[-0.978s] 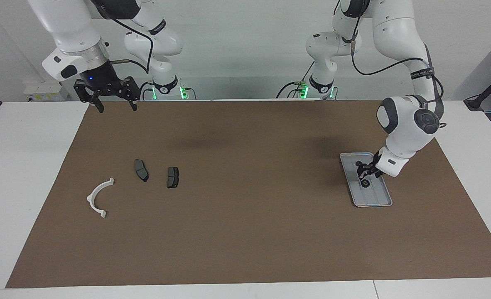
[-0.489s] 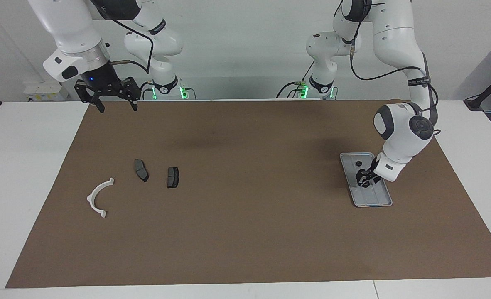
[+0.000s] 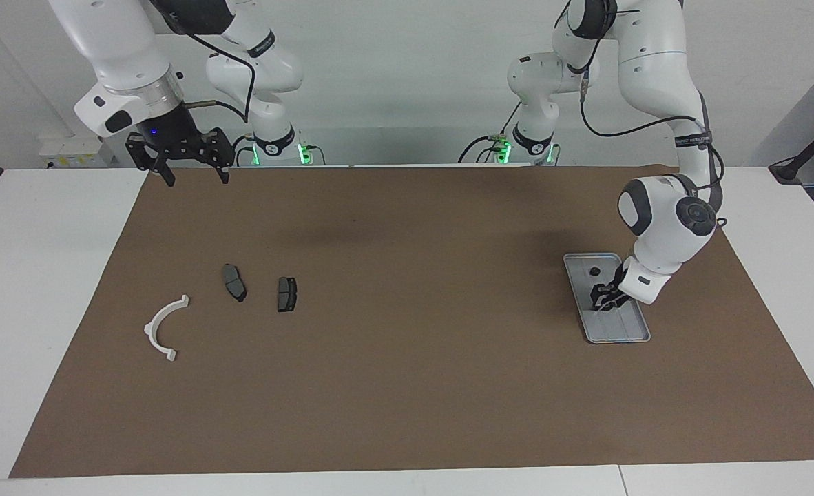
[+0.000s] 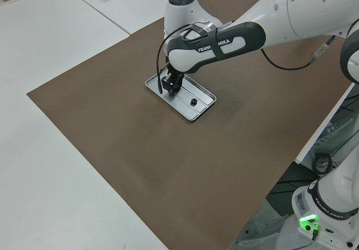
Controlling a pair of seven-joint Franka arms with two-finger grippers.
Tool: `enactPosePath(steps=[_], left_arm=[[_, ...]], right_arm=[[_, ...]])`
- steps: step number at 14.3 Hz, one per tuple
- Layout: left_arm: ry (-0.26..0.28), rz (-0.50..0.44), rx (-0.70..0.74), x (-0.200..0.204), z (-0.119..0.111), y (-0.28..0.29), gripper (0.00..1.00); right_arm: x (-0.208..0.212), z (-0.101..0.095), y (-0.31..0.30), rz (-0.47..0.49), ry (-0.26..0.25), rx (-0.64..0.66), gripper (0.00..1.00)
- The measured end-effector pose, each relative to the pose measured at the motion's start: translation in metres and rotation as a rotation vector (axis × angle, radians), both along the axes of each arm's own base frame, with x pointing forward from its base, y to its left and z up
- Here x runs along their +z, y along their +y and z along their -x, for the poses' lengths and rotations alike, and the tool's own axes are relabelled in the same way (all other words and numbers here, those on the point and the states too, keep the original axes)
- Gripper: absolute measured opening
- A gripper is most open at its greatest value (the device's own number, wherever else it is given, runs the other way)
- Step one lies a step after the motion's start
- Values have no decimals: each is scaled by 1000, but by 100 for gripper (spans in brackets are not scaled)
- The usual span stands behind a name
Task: Place bearing gear from tray to pile
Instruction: 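Reach the left gripper into the silver tray and grasp the dark bearing, then carry the bearing to mid-table with the left gripper while the right gripper approaches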
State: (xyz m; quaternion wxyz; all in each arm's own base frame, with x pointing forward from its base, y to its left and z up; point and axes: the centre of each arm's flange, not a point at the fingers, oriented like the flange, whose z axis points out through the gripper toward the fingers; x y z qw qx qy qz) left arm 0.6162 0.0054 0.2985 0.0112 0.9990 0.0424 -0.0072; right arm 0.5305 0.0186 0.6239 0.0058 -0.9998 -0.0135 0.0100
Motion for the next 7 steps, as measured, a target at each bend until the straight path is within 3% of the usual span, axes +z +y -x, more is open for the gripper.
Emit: enactPosePath(steps=[1,3,7], left_arm=[[-1,0,-2,1,0,-1,35],[3,0,-2,1,0,-1,34],[82,1,58,36,-11,-22,34]], right_arm=[[0,0,0,0,0,0,100],[0,0,0,0,1,0,100],[-3,0,1,0,1,2,100]])
